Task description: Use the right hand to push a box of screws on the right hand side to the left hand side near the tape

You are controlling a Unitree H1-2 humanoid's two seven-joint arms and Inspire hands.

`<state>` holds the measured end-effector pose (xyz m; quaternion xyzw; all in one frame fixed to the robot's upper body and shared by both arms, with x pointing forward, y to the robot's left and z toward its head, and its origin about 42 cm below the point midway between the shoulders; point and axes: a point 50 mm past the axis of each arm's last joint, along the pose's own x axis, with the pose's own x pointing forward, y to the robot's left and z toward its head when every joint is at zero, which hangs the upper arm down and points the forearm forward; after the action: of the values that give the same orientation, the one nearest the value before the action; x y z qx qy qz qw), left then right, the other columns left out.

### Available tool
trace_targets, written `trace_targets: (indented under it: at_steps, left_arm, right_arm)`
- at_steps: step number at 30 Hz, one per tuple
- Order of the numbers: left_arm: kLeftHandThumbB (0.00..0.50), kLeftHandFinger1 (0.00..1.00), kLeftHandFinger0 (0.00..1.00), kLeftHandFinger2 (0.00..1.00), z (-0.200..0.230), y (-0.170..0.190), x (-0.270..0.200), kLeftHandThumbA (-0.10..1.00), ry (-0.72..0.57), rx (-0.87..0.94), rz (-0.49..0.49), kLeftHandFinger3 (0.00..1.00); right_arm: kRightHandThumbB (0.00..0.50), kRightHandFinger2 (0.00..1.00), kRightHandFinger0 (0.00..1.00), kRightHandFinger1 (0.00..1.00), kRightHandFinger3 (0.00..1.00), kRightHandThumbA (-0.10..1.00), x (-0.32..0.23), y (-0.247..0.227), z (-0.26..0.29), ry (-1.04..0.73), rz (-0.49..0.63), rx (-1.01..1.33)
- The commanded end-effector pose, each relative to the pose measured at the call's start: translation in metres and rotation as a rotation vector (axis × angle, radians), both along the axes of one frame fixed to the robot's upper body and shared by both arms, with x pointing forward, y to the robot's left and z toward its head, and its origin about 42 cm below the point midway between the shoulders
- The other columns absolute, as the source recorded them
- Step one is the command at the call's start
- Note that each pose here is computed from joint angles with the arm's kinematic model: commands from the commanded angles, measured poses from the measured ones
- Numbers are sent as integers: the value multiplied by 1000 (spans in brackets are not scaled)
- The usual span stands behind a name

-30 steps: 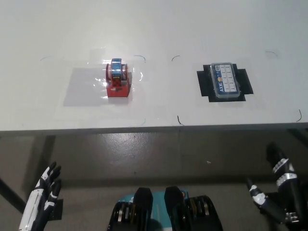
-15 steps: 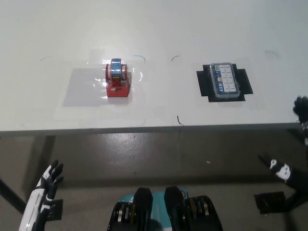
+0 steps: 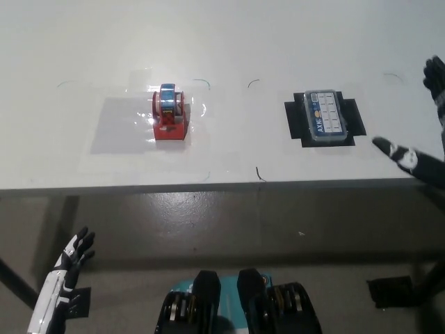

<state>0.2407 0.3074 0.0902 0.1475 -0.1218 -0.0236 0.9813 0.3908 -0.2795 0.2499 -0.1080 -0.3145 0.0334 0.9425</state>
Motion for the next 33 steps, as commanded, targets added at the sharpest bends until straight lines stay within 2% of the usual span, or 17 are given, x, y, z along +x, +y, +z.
trace_targets:
  at_steps: [1,3,6,7,10,12,14,18,20,23,24,25,27,31,33]
  left_arm:
    - [257,1000,1000,1000,11,1,-5,1000,-59,49,-28,1000]
    - [260,1000,1000,1000,10,1,-6,1000,-53,48,-34,1000]
    - [265,1000,1000,1000,9,1,-9,1000,-47,47,-42,1000]
    - [252,1000,1000,1000,9,1,-10,1000,-46,53,-45,1000]
    - [239,1000,1000,1000,9,1,-9,1000,-41,41,-66,1000]
    - [242,1000,1000,1000,10,0,-10,1000,-43,44,-68,1000]
    - [244,1000,1000,1000,9,-1,-12,1000,-41,32,-67,1000]
    - [256,1000,1000,1000,6,-2,-18,1000,-29,28,-61,1000]
    - [271,1000,1000,1000,5,-3,-18,1000,-28,24,-65,1000]
    - [244,1000,1000,1000,6,-2,-17,1000,-31,12,-71,1000]
    - [244,1000,1000,1000,7,-3,-16,1000,-32,9,-73,1000]
    - [251,1000,1000,1000,7,-2,-16,1000,-32,19,-79,1000]
    - [259,1000,1000,1000,10,-2,-16,1000,-41,44,-76,1000]
    - [256,1000,1000,1000,11,-3,-16,1000,-48,34,-73,1000]
    - [269,1000,1000,1000,12,-3,-14,1000,-52,42,-72,1000]
  right_arm:
    - [325,1000,1000,1000,1000,1000,39,1,28,-7,23,68]
    - [306,1000,1000,1000,1000,1000,57,4,32,18,29,95]
    - [313,1000,1000,1000,1000,1000,78,8,38,41,12,86]
    - [311,1000,1000,1000,1000,1000,85,10,39,47,12,99]
    - [356,1000,1000,1000,1000,1000,108,12,44,74,-5,85]
    - [313,1000,1000,1000,1000,1000,124,13,46,100,-22,88]
    - [341,1000,1000,1000,1000,1000,138,17,47,125,-32,96]
    - [354,1000,1000,1000,1000,1000,157,24,44,169,-65,95]
    - [379,1000,1000,1000,1000,1000,165,27,43,189,-77,87]
    - [345,1000,1000,1000,1000,1000,175,31,40,240,-78,113]
    - [303,1000,1000,1000,1000,1000,176,30,40,245,-80,118]
    - [325,1000,1000,1000,1000,1000,178,32,38,262,-82,126]
    - [303,1000,1000,1000,1000,1000,180,32,31,305,-99,138]
    - [348,1000,1000,1000,1000,1000,179,34,14,380,-109,164]
    - [327,1000,1000,1000,1000,1000,179,34,7,414,-110,175]
